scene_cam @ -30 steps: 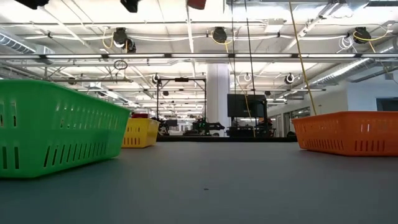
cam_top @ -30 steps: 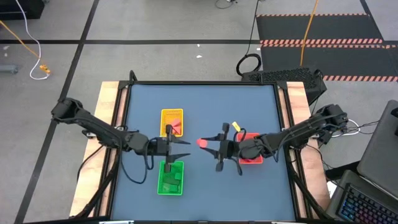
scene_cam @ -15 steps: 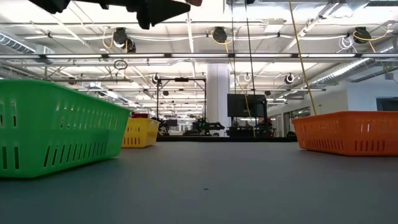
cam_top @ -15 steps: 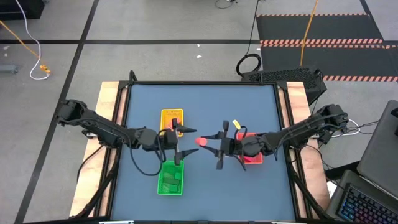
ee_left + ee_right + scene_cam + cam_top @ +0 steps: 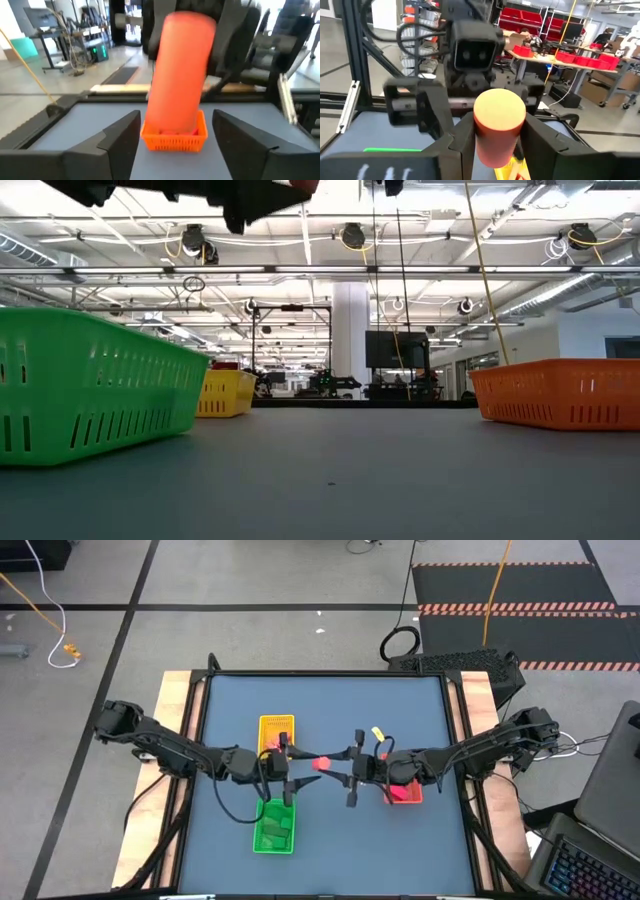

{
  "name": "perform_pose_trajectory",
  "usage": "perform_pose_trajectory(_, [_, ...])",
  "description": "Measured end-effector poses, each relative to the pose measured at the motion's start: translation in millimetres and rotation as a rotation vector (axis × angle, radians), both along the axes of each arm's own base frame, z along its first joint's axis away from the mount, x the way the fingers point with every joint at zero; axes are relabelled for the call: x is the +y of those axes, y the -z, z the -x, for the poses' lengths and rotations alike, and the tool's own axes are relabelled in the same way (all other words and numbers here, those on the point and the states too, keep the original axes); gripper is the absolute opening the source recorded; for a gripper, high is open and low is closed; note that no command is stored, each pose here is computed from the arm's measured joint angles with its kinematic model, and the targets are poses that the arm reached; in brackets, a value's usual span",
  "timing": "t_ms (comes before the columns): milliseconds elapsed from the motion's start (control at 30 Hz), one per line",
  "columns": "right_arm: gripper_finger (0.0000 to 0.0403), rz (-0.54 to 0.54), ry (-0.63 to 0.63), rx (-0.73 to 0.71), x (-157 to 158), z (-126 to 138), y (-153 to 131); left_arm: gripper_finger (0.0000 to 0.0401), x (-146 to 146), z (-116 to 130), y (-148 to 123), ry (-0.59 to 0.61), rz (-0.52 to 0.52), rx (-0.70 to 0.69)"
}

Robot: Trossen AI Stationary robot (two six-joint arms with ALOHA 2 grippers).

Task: Sort & place blocks by color
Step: Put the orange block into the yellow bin

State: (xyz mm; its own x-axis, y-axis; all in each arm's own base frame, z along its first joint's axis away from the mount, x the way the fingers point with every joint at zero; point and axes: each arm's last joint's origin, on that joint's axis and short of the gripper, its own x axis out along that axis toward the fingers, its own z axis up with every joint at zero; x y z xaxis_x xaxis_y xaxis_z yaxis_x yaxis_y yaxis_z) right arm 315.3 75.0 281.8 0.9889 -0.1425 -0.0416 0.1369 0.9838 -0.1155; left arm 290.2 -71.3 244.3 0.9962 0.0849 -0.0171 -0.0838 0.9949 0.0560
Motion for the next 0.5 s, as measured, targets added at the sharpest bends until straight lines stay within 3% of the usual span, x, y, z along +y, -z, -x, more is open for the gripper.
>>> perform_pose_trajectory(233, [0.0116,-0.010,-0.020,0.010,0.0,-0.3,1.1,0.0211,2.9,-3.2,-8.0,-0.010,-0.002,-0.026])
perform_pose_trajectory(400, [0.0116,-0.029,-0.021,0.011,0.0,-0.2,1.2,0.0124,2.2,-4.9,-9.4,-0.001,-0.030,-0.002])
perform_pose_trajectory(500, [0.0129,-0.044,-0.018,0.014,-0.1,-0.3,2.0,0.0123,3.8,-5.3,-8.2,-0.005,-0.034,0.010])
